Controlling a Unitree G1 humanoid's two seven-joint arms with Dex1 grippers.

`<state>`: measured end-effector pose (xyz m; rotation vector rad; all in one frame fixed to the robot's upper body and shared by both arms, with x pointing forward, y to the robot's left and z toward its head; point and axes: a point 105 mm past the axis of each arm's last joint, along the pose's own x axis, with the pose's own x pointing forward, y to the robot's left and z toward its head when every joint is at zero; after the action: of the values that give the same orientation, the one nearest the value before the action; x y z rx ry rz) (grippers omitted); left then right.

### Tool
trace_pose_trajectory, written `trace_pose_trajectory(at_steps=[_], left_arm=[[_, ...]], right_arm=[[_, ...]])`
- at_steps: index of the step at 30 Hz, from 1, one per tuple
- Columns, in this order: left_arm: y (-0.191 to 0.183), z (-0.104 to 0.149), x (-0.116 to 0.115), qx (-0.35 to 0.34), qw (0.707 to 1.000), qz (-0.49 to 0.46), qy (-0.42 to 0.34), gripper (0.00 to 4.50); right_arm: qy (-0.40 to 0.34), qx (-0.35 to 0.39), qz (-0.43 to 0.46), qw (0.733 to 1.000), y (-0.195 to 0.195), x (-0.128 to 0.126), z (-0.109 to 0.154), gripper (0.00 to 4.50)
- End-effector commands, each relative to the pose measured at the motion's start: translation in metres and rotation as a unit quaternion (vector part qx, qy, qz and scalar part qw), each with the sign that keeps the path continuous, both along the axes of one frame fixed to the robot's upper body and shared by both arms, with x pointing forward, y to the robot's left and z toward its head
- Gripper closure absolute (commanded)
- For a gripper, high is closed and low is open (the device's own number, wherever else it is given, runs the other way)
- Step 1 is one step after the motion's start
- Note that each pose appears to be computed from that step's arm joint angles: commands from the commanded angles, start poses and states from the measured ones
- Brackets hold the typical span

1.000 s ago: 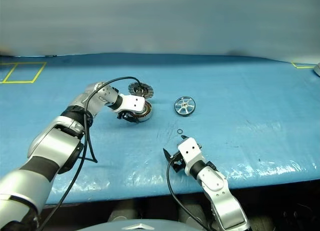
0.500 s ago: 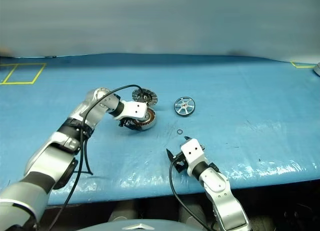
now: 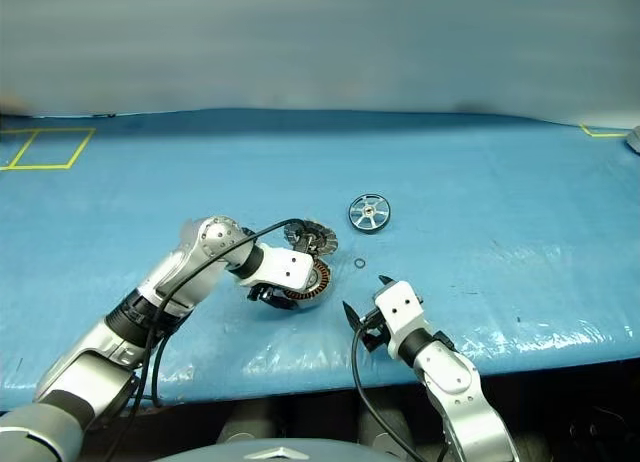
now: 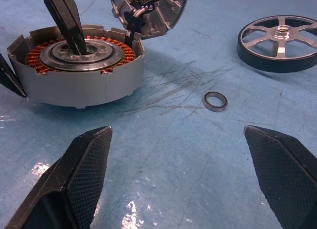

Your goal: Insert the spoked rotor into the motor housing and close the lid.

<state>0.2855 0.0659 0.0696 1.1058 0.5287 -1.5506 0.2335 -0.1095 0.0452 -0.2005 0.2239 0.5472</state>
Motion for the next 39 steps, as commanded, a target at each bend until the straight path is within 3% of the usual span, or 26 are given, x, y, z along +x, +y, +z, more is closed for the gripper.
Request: trace_pose_trajectory(at_steps=[1, 18, 25, 30, 33, 34, 37, 39], left_arm=[[0.004, -0.026, -0.015, 0.029, 0.998, 0.004, 0.05, 2.28], [-0.004, -0.034, -0.01, 0.008, 0.996, 0.08, 0.04, 2.28], [-0.004, -0.037, -0.005, 0.008, 0.996, 0.092, 0.01, 0.02], [-0.017, -0.014, 0.001, -0.056, 0.989, 0.132, 0.023, 0.02], [-0.02, 0.004, 0.003, -0.088, 0.988, 0.123, 0.006, 0.02], [-0.019, 0.011, -0.007, -0.096, 0.991, 0.088, 0.019, 0.02], [-0.002, 0.016, -0.032, -0.076, 0.996, -0.002, 0.039, 0.02], [0.01, 0.008, -0.027, -0.044, 0.999, -0.004, 0.013, 0.02]], right_arm=[[-0.019, 0.005, 0.003, 1.0, 0.004, 0.003, 0.009, 0.0], [-0.015, -0.003, 0.006, 1.0, 0.011, 0.003, 0.003, 0.0], [-0.013, -0.006, 0.009, 1.0, 0.012, 0.003, 0.002, 0.0], [-0.012, -0.006, 0.011, 1.0, 0.012, 0.002, 0.002, 0.0], [-0.009, 0.001, 0.016, 1.0, 0.013, 0.0, 0.003, 0.0], [-0.008, 0.0, 0.017, 1.0, 0.013, 0.0, 0.002, 0.0], [-0.005, -0.003, 0.02, 1.0, 0.013, 0.0, 0.0, 0.0], [-0.006, -0.005, 0.023, 1.0, 0.013, 0.002, -0.001, 0.0]])
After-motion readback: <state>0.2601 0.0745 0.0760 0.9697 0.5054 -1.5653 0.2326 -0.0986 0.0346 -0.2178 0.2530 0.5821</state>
